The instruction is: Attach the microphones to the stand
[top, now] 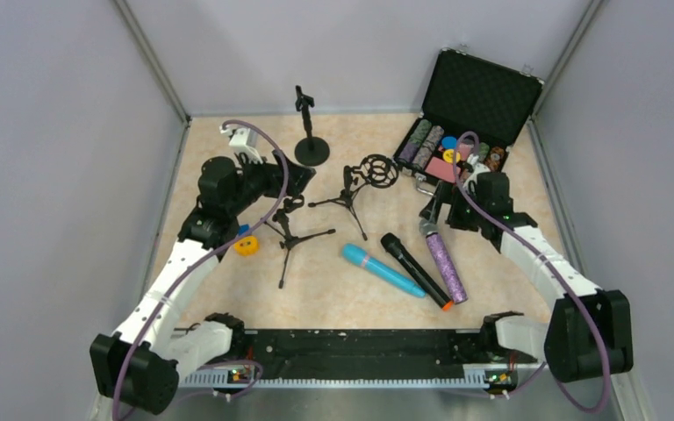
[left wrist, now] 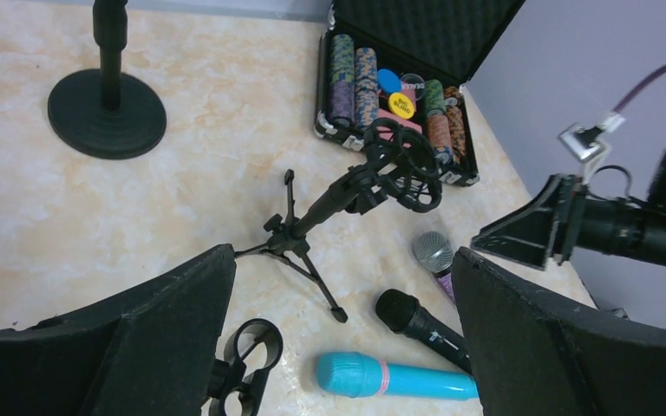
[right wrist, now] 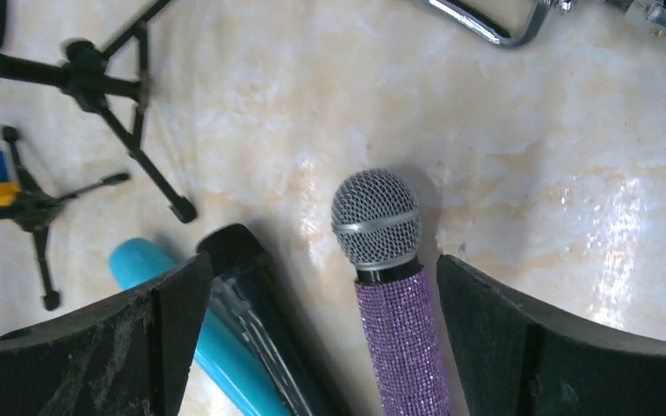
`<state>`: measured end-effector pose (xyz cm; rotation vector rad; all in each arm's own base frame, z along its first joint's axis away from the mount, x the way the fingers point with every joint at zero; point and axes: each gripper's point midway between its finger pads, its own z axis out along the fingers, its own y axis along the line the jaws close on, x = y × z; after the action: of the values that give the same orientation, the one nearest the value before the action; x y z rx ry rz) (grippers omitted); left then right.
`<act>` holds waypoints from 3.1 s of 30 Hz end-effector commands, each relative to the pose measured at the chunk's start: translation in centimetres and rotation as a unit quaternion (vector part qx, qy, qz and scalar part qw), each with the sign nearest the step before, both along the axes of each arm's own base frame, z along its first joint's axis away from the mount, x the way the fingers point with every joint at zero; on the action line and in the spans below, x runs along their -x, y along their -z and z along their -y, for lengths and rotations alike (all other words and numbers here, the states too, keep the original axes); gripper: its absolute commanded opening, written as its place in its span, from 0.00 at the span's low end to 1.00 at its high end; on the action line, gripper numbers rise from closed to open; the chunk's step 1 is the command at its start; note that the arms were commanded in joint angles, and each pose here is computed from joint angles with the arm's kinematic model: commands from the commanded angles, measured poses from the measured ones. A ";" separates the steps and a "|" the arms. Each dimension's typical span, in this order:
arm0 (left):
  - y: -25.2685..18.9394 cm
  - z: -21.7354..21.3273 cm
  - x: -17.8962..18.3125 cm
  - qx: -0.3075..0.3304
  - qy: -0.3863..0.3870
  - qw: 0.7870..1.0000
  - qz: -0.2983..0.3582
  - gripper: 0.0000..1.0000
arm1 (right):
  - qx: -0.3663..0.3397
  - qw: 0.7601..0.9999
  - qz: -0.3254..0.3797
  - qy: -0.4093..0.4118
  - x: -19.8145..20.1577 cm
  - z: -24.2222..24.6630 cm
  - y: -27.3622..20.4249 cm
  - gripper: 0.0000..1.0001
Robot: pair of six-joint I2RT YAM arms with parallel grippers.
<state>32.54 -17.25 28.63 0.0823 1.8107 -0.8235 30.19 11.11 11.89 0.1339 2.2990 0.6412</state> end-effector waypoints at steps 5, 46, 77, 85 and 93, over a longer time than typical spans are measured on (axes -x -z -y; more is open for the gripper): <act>-4.3 -0.1 1.8 0.023 0.015 0.997 0.074 0.99 | 0.168 0.983 -0.069 0.024 -0.1 1.0 4.3 0.99; 0.3 1.0 2.5 0.039 0.046 0.998 0.015 0.99 | 0.253 0.963 -0.092 0.004 -5.7 -1.3 6.3 0.77; 0.2 0.6 2.8 0.053 0.031 0.998 0.014 0.98 | 0.238 0.963 -0.119 -0.036 0.3 -0.9 6.5 0.88; -0.2 0.7 3.2 0.053 0.038 0.998 0.022 0.99 | 0.234 0.964 -0.119 -0.039 0.2 -1.1 6.4 0.86; 0.0 0.9 3.3 0.053 0.045 0.997 0.021 0.98 | 0.240 0.961 -0.128 -0.039 0.5 -0.8 7.0 0.86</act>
<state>29.34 -17.97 27.23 0.0821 1.7957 -0.9563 29.92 11.66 5.10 -0.1009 2.6416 0.0924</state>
